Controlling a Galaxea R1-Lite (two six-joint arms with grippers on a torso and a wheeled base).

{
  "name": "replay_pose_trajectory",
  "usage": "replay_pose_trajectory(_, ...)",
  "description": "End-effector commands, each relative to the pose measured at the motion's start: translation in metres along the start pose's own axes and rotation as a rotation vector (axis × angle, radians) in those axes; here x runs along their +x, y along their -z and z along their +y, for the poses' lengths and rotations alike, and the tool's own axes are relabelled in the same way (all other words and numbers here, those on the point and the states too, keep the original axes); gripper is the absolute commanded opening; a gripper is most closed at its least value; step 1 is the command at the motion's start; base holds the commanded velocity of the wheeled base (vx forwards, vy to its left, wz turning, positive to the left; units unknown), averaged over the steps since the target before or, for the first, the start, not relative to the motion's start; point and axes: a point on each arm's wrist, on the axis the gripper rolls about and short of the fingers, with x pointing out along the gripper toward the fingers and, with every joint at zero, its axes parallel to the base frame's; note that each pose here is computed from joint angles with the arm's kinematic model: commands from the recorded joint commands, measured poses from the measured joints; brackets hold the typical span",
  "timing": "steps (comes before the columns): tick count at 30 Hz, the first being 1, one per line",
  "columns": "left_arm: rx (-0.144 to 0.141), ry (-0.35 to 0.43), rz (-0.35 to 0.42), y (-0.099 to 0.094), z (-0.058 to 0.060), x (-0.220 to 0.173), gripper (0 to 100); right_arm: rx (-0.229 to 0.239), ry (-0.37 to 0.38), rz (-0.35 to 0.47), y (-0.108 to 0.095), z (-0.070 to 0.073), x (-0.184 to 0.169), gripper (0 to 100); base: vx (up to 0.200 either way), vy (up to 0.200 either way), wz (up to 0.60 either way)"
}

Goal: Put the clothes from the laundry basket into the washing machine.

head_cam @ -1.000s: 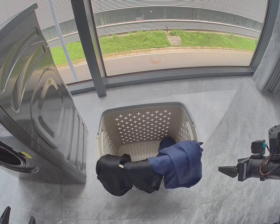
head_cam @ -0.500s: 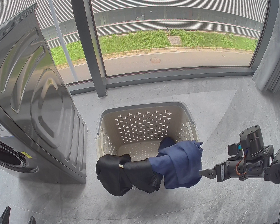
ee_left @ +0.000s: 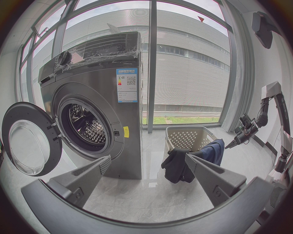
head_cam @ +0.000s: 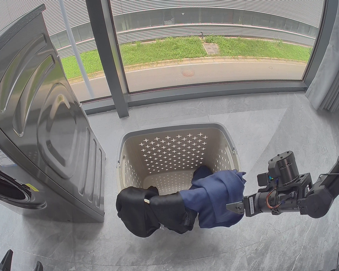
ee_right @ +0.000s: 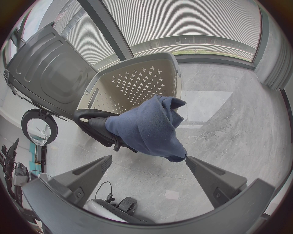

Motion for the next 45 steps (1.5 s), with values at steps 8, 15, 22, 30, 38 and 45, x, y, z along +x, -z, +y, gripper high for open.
replay_pose_trajectory(8,0.000,0.000,0.002,0.004,0.000,0.000,100,0.000,0.011,0.008,0.001,-0.003,0.041,100,0.000,0.000,0.00)
replay_pose_trajectory(15,0.000,0.000,0.002,0.004,0.000,0.000,100,0.001,0.004,0.010,-0.001,-0.001,0.057,100,0.000,0.000,0.00)
replay_pose_trajectory(22,0.000,0.000,0.002,0.004,0.000,0.000,100,0.013,0.005,0.000,-0.005,-0.001,0.072,100,0.000,0.000,0.00)
replay_pose_trajectory(30,0.000,0.000,0.002,0.004,0.000,0.000,100,0.042,0.006,-0.026,-0.013,0.003,0.081,100,0.000,0.000,0.00)
replay_pose_trajectory(38,-0.002,0.000,0.002,0.004,0.000,0.000,100,0.043,-0.001,-0.043,-0.014,0.004,0.085,100,0.000,0.000,0.00)
replay_pose_trajectory(45,-0.002,0.000,0.002,0.004,0.000,0.000,100,0.046,-0.013,-0.076,-0.014,0.005,0.086,0,0.000,0.000,0.00)
